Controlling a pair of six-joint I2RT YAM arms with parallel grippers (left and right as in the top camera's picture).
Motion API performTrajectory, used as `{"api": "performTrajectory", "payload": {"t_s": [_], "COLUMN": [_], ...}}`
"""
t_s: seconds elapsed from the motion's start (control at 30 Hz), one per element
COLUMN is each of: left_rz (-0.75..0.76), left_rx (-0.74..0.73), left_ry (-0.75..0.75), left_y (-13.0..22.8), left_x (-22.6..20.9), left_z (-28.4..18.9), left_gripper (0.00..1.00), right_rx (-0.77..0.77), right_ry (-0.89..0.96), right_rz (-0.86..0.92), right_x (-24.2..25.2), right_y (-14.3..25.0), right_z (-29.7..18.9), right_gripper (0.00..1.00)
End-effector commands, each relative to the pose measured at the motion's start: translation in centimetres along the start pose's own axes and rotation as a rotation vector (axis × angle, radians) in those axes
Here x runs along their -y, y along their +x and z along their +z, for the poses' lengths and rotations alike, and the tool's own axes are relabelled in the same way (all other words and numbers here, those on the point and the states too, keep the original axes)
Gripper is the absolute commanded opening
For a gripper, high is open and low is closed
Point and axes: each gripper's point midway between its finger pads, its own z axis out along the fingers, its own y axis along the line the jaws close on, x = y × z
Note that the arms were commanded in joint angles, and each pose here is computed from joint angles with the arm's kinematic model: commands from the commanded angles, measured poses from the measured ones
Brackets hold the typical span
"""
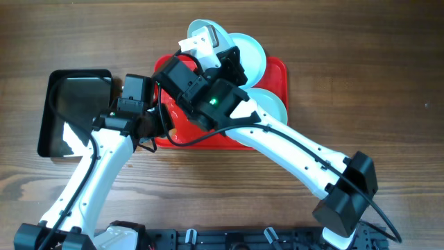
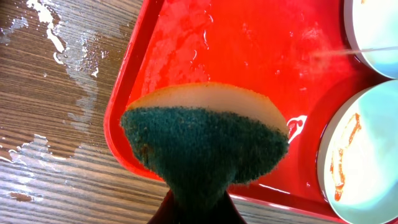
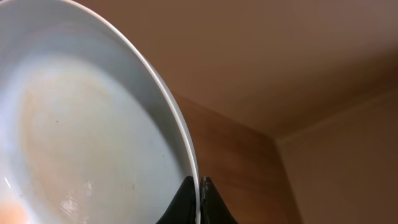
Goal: Clean dirty plates on tray and stack at the side
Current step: 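Lift the scrubbed plate off the tray with the right gripper, then carry the plate right and set it on the table's right side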
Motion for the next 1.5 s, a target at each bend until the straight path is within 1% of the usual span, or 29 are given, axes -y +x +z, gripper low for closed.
{"api": "performTrajectory", "payload": {"t_s": [0.0,0.1,0.27,0.83,0.9,0.97,1.0,1.03,1.13,1.17,1.2,1.23,1.27,1.3,1.33,1.37,1.43,1.47], "left_rz": [-0.012,-0.012,-0.012,-0.012,-0.012,-0.012,-0.012,-0.012,-0.012,-0.012,-0.012,-0.012,-0.012,-0.012,-0.012,-0.012,-0.012,-0.012], "left_rx": [-0.011,-0.011,-0.011,-0.011,-0.011,-0.011,-0.009,-0.008,-0.012,-0.011,-0.010,-0.007,-0.004,-0.005,-0.005,-0.005,-0.005,-0.005], "left_ry": [-0.017,-0.017,-0.017,-0.017,-0.017,-0.017,-0.016,-0.015,-0.018,-0.017,-0.016,-0.015,-0.013,-0.013,-0.013,-0.013,-0.013,-0.013], "left_y": [0.2,0.2,0.2,0.2,0.2,0.2,0.2,0.2,0.2,0.2,0.2,0.1,0.1,0.1,0.1,0.1,0.1,0.1], "left_x": [-0.5,-0.5,-0.5,-0.5,-0.5,-0.5,-0.5,-0.5,-0.5,-0.5,-0.5,-0.4,-0.4,-0.4,-0.4,-0.4,-0.4,-0.4], "left_z": [0.3,0.3,0.3,0.3,0.3,0.3,0.3,0.3,0.3,0.3,0.3,0.3,0.3,0.3,0.3,0.3,0.3,0.3], "left_gripper": [0.04,0.04,0.04,0.04,0.04,0.04,0.04,0.04,0.04,0.04,0.04,0.04,0.04,0.04,0.04,0.04,0.04,0.04], "right_rx": [0.022,0.026,0.037,0.053,0.045,0.002,-0.022,-0.028,0.021,0.029,0.026,0.003,-0.037,-0.052,-0.055,-0.039,0.010,0.029], "right_ry": [0.085,0.095,0.165,0.136,0.081,-0.091,-0.134,-0.131,0.074,0.090,0.076,-0.014,-0.127,-0.143,-0.103,0.013,0.138,0.148], "right_rz": [0.000,0.007,0.014,0.030,0.039,0.054,0.081,0.083,0.003,0.005,0.004,-0.015,-0.086,-0.142,-0.188,-0.210,-0.175,-0.147], "right_x": [2.0,2.2,3.3,2.5,1.6,-1.4,-2.3,-2.6,0.3,0.6,0.4,-1.4,-3.9,-4.6,-4.5,-2.9,-0.8,-0.6], "right_y": [-0.5,-0.7,-0.9,-1.1,-1.0,0.0,0.8,1.2,0.7,0.6,0.6,1.1,2.3,3.0,3.4,3.2,2.1,1.7], "right_z": [-0.4,-0.4,-0.6,-1.4,-1.3,-1.3,-1.2,-1.1,-1.0,-1.3,-1.3,-1.1,-0.6,-0.1,0.3,0.5,-0.5,-1.1], "right_gripper": [0.04,0.04,0.05,0.04,0.04,0.04,0.04,0.04,0.04,0.04,0.04,0.04,0.04,0.04,0.04,0.04,0.04,0.04]}}
